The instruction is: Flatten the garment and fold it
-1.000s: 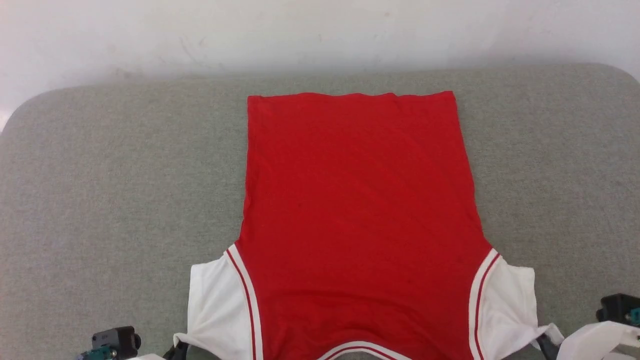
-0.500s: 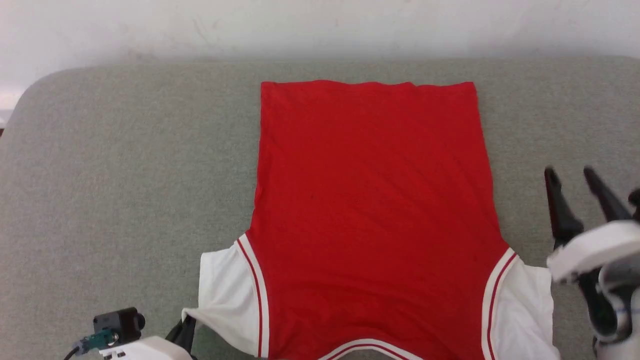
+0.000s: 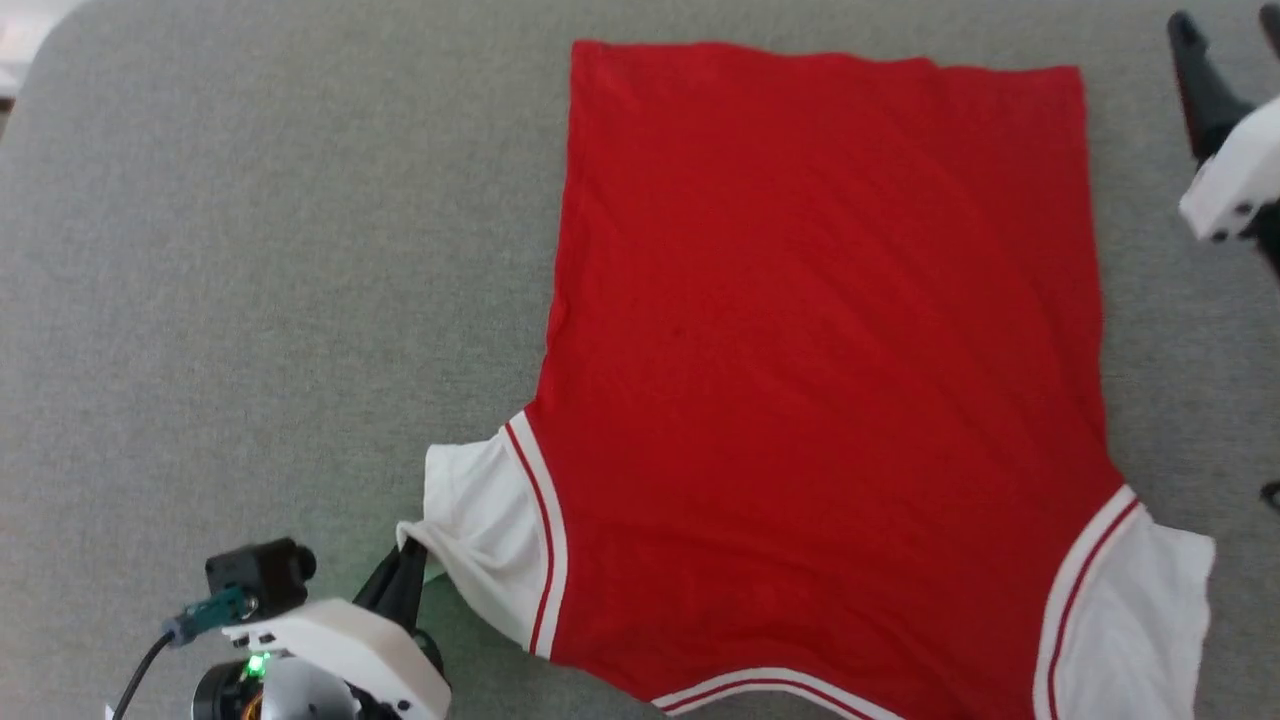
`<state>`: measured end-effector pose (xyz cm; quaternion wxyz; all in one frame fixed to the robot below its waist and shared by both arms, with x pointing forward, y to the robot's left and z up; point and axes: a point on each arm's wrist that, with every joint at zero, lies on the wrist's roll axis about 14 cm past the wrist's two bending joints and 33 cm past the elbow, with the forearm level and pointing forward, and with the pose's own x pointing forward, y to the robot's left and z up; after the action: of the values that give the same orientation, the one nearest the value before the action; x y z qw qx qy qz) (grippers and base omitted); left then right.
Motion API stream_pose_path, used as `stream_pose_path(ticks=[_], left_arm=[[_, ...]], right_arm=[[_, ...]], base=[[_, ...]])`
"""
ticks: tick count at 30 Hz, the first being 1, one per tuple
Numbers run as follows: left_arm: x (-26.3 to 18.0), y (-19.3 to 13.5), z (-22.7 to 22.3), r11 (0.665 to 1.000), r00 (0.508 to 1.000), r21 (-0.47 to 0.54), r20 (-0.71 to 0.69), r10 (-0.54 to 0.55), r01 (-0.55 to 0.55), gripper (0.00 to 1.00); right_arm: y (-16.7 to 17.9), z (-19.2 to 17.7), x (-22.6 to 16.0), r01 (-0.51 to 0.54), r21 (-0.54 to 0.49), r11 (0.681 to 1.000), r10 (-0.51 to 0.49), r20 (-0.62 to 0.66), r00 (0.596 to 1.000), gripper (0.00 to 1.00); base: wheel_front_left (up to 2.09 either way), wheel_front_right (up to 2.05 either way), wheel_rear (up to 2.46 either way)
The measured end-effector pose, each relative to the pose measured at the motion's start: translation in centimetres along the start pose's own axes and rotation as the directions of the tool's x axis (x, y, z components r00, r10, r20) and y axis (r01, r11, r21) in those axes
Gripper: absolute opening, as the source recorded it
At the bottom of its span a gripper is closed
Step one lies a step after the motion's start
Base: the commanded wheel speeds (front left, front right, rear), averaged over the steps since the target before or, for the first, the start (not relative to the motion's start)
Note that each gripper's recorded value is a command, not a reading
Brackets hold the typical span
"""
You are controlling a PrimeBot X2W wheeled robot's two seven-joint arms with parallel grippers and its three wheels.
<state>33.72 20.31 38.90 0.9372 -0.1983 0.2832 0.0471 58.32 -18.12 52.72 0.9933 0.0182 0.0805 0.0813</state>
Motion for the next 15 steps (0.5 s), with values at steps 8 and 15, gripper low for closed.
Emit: stream_pose_path(ticks=[8, 15], left_arm=[[1.8, 0.6, -0.3, 0.999, 1.0, -0.022, 0.007, 0.026, -0.026, 0.0], [2.4, 1.0, -0.4, 0.998, 0.998, -0.028, 0.023, 0.051, -0.05, 0.0]], right_arm=[[-2.3, -6.1, 5.8, 0.071, 0.012, 0.997, -0.063, -0.318, 0.946, 1.0], [-1.7, -11.3, 8.6, 0.087, 0.021, 0.996, -0.063, -0.521, 0.851, 1.0]], base=[[0.0, 0.0, 0.0], [0.0, 0.0, 0.0]])
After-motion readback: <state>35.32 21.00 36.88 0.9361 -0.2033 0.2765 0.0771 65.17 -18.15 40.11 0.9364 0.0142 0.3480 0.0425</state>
